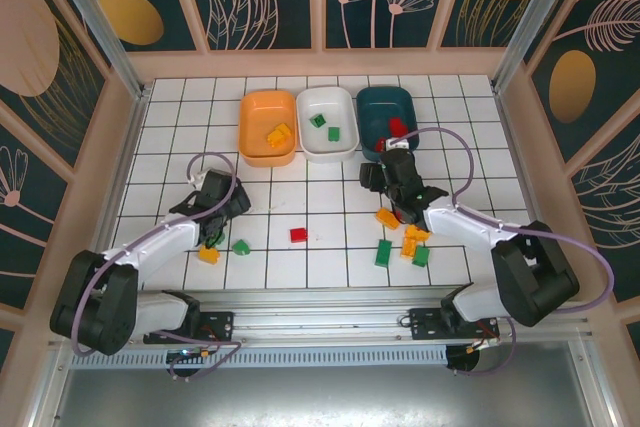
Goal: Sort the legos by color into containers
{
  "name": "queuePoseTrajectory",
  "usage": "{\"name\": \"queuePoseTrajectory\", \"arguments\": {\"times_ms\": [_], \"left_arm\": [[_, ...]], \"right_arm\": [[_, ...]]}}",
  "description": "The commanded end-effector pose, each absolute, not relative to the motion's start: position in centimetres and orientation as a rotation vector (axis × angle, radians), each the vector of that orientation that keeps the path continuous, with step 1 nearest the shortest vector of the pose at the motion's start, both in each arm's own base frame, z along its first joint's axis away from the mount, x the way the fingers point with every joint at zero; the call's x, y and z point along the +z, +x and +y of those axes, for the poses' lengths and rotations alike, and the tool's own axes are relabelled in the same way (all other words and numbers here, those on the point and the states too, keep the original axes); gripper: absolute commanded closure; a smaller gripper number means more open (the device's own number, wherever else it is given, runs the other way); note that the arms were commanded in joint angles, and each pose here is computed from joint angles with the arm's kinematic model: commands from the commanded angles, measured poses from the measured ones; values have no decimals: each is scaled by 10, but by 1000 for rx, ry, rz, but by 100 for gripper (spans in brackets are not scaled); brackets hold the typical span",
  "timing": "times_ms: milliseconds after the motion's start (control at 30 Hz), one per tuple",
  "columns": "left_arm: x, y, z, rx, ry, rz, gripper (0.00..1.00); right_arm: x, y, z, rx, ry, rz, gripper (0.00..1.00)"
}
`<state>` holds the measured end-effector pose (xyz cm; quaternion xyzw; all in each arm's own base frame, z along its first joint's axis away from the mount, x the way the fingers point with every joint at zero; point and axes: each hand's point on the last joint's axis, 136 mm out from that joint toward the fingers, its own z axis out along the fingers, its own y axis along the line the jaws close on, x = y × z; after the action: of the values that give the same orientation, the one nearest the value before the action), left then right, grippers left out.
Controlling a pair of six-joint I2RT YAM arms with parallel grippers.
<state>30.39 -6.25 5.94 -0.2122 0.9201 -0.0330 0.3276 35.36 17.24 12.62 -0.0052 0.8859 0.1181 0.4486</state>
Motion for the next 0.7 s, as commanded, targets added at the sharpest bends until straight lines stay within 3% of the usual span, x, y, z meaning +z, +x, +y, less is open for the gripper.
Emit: {"name": "queuePoseTrajectory", "arguments": {"times_ms": [0, 300, 667], "left_arm": [[59, 313, -55, 20, -480, 2418, 13], [40, 315, -55, 77, -423, 2469, 15], [28, 322, -60, 88, -385, 2507, 31]], "right_arm": [[142, 355, 175, 339, 9, 2132, 33], [142, 354, 176, 350, 12, 2130, 33], [144, 353, 173, 337, 12, 2125, 35]]}}
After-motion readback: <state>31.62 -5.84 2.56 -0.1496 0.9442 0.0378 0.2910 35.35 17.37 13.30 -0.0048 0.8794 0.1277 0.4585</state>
